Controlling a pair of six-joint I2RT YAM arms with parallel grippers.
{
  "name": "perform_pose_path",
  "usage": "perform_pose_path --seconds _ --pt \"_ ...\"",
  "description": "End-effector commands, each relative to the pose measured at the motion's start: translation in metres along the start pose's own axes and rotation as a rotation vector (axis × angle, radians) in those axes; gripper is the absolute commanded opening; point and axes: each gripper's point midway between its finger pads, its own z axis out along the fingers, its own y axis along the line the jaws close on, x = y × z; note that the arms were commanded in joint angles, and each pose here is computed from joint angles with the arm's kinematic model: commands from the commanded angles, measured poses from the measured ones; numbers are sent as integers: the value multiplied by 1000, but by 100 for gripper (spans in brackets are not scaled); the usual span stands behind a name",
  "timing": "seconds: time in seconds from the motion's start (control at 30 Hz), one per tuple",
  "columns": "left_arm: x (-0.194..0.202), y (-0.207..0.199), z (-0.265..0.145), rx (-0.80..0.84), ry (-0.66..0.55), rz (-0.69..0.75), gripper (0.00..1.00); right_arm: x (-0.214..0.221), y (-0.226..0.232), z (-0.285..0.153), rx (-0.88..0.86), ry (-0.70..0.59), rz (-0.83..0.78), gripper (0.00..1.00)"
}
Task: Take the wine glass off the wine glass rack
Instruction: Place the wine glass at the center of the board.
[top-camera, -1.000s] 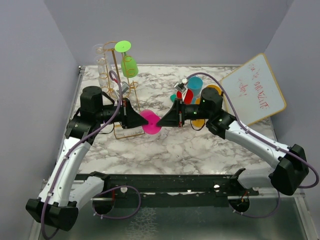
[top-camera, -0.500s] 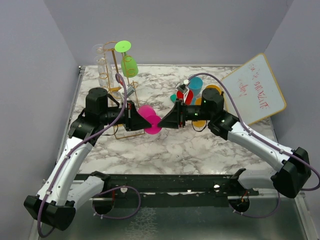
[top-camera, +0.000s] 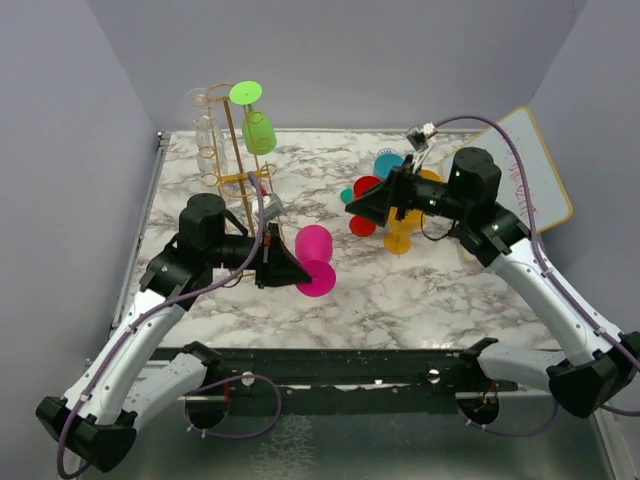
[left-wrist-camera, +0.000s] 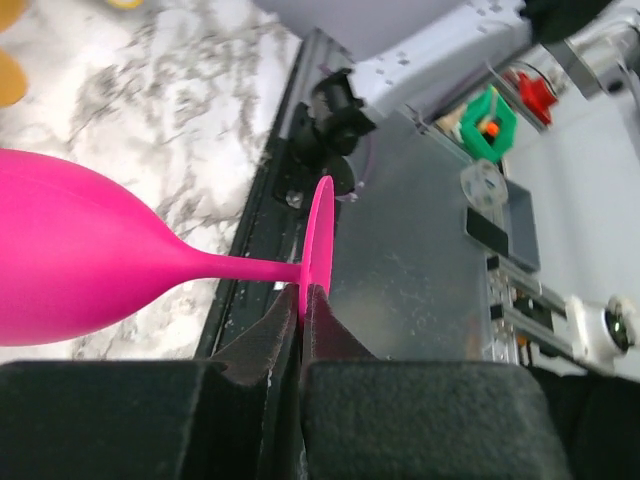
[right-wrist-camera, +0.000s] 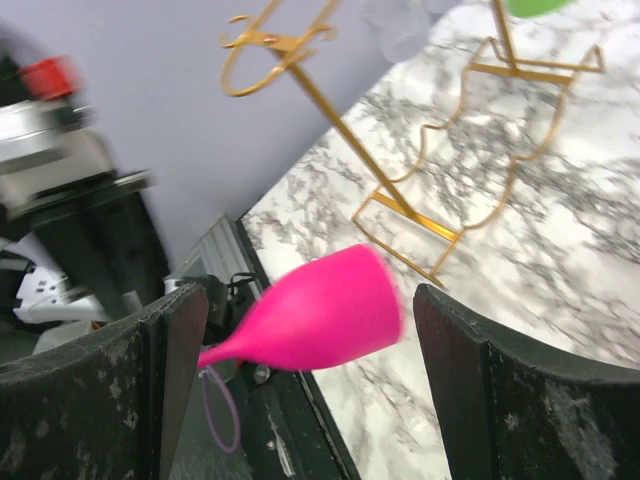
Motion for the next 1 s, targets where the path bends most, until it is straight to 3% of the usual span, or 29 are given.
perform_pose_path --seconds 0.0,0.17,0.57,0.8,0.97 --pt "-6 -43 2 179 -23 244 0 26 -34 -2 -45 121 184 90" --pt "1 -46 15 221 3 382 0 41 -9 -4 -274 175 215 90" --pt "23 -53 29 327 2 615 0 55 17 -22 -448 230 210 89" --pt "33 -50 32 352 10 653 0 53 19 -24 -474 234 259 67" --pt "34 -49 27 324 -19 714 0 55 21 -28 -498 255 285 58"
